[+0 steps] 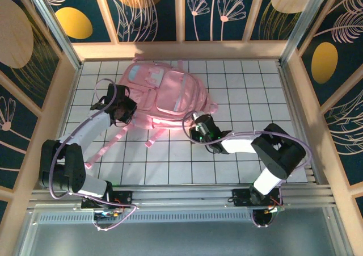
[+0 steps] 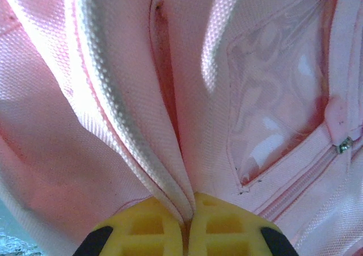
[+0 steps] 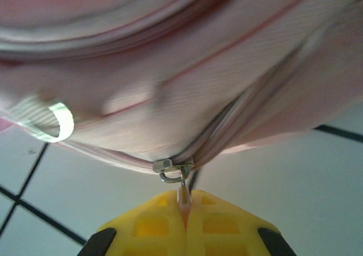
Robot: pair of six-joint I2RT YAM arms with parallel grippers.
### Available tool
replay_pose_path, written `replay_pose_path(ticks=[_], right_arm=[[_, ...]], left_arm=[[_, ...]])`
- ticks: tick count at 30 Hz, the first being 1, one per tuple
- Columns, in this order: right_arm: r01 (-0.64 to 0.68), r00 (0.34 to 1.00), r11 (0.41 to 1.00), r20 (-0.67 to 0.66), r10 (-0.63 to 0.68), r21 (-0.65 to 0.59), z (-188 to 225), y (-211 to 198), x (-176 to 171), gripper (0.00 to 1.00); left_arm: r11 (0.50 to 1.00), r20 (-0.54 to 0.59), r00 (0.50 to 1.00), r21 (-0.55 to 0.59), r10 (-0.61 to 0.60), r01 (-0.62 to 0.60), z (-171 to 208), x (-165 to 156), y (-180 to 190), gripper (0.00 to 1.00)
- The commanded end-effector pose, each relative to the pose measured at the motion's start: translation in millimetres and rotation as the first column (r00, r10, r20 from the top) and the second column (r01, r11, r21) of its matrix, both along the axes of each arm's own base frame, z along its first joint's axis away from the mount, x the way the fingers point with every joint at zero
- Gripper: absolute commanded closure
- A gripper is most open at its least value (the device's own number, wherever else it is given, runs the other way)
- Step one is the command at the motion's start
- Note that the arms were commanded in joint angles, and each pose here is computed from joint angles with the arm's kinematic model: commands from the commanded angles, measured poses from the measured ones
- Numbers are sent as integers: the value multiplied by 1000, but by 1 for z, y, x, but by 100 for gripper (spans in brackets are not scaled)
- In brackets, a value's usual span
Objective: Pack the student bag
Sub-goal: Zip the student bag at the top-center of the table.
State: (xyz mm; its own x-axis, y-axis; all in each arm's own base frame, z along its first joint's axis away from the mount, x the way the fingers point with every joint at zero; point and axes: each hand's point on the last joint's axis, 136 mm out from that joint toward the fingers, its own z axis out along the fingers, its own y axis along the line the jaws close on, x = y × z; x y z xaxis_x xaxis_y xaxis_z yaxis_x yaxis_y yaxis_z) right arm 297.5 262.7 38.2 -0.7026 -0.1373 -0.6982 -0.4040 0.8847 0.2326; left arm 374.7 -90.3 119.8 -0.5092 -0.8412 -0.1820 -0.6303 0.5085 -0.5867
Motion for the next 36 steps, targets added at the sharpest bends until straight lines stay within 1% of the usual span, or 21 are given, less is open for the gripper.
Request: replay_pose_path(ticks=[1, 4, 7, 8, 10, 12, 13, 15, 16, 17, 19, 20, 23, 25, 28, 31, 33, 34, 36], right_arm=[[111, 993, 987, -11, -114, -119, -12, -51, 11, 100], [132, 991, 982, 4, -132, -136, -7, -59, 20, 100], [93, 996, 988, 12, -93, -126, 2, -50, 20, 100], [73, 997, 991, 17, -71, -116, 5, -46, 17, 100], [25, 999, 994, 31, -22, -108, 10, -35, 8, 100], [-45, 998, 993, 30, 48, -109, 14, -19, -3, 100], [-87, 995, 990, 35, 91, -108, 16, -8, -10, 100], [-182, 981, 978, 46, 188, -101, 22, 14, -25, 100], [-237, 969, 968, 49, 242, -86, 25, 27, -34, 100], [-270, 960, 960, 53, 274, -74, 27, 37, -40, 100], [-341, 939, 940, 41, 342, -25, 30, 58, -52, 100], [-358, 933, 934, 43, 358, -8, 32, 67, -54, 100], [-366, 930, 928, 39, 364, 64, 39, 87, -53, 100], [-357, 934, 926, 27, 356, 121, 43, 99, -50, 100], [-347, 936, 918, 6, 353, 193, 45, 118, -47, 100], [-343, 937, 919, 6, 349, 193, 43, 135, -45, 100], [-353, 934, 914, 19, 357, 200, 46, 148, -46, 100], [-360, 931, 910, 26, 363, 207, 48, 153, -47, 100], [-371, 927, 903, 36, 372, 215, 52, 163, -48, 100]], left_arm=[[980, 93, 990, 157, 111, -124, 25, 23, 46, 96], [983, 103, 990, 148, 96, -111, 27, 27, 42, 98], [990, 116, 992, 122, 52, -66, 23, 36, 32, 100], [991, 113, 993, 122, 32, -46, 21, 41, 29, 97], [992, 99, 995, 126, -26, 13, 17, 55, 20, 89], [990, 100, 991, 112, -94, 83, 19, 73, 7, 82], [989, 103, 987, 100, -121, 110, 20, 83, 0, 77], [981, 116, 976, 80, -187, 178, 20, 105, -16, 63], [973, 138, 964, 76, -226, 217, 26, 116, -25, 54], [964, 152, 952, 67, -266, 259, 33, 124, -35, 46], [956, 149, 945, 58, -292, 286, 46, 130, -41, 38], [955, 167, 940, 66, -296, 289, 56, 129, -41, 34], [966, 199, 947, 109, -252, 235, 78, 111, -27, 26], [972, 199, 953, 90, -229, 215, 80, 89, -22, 25], [977, 152, 966, 0, -211, 213, 61, 49, -24, 26], [974, 94, 981, -137, -168, 180, 40, 6, -30, 26], [956, 48, 988, -251, -144, 151, 19, -26, -36, 28], [952, 37, 990, -272, -136, 141, 15, -36, -37, 28], [952, 30, 992, -278, -123, 127, 11, -53, -37, 30]])
